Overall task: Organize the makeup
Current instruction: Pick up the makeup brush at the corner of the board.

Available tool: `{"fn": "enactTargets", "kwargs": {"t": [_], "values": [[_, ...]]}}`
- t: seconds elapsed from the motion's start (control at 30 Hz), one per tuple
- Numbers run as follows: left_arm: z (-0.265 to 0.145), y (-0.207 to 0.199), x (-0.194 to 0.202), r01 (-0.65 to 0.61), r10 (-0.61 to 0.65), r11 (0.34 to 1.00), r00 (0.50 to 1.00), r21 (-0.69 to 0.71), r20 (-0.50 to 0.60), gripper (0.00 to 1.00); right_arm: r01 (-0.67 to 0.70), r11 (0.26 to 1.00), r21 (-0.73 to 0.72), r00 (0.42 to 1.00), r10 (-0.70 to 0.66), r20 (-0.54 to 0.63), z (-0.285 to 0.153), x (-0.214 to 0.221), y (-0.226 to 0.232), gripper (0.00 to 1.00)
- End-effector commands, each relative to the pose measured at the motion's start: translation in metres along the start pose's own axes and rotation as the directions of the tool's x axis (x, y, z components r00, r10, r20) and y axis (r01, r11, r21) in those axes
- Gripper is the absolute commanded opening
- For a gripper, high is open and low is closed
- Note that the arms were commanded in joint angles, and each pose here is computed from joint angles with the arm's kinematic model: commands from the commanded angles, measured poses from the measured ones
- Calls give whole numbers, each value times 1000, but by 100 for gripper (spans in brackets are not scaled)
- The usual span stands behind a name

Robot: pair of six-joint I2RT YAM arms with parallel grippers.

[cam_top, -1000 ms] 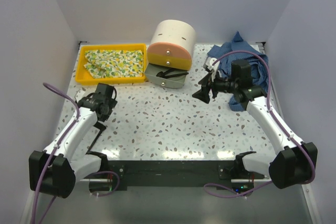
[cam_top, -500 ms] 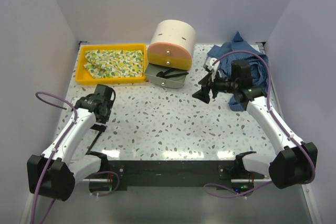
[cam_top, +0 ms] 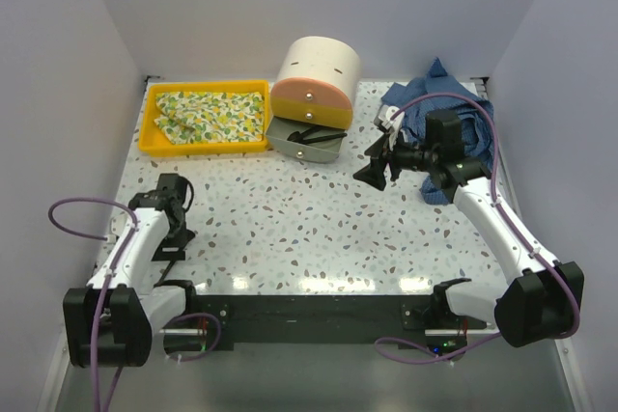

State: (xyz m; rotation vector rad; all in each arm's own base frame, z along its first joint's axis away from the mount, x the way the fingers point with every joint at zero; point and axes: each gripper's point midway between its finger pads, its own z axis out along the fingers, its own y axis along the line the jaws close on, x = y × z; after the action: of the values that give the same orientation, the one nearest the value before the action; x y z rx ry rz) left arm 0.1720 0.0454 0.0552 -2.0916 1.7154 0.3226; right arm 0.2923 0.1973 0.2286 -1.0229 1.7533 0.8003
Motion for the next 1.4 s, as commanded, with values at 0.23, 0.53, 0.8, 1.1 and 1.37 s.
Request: {"fn": "enactTargets", "kwargs": {"t": [0.23, 0.53, 0.8, 1.1, 1.37], "values": [[47, 22, -2, 11, -17, 990, 999, -138, -40, 69, 27, 999, -18, 999, -26, 41, -4, -11, 5, 75], [70, 23, 5, -2, -18, 982, 994, -189, -107, 50, 26, 1000, -15, 999, -25, 43, -6, -12, 3, 75], [81, 9, 22, -43, 33, 998, 980, -49, -198, 0, 20, 1000, -18, 999, -19, 42, -5, -11, 3, 75], [60, -34, 36, -221, 266, 959, 918, 178, -293, 0, 17, 1000, -16, 999, -16, 44, -6, -10, 1, 75], [19, -58, 82, -400, 520, 835, 799, 379, -302, 0, 17, 1000, -10, 999, -16, 44, -7, -10, 0, 75]]}}
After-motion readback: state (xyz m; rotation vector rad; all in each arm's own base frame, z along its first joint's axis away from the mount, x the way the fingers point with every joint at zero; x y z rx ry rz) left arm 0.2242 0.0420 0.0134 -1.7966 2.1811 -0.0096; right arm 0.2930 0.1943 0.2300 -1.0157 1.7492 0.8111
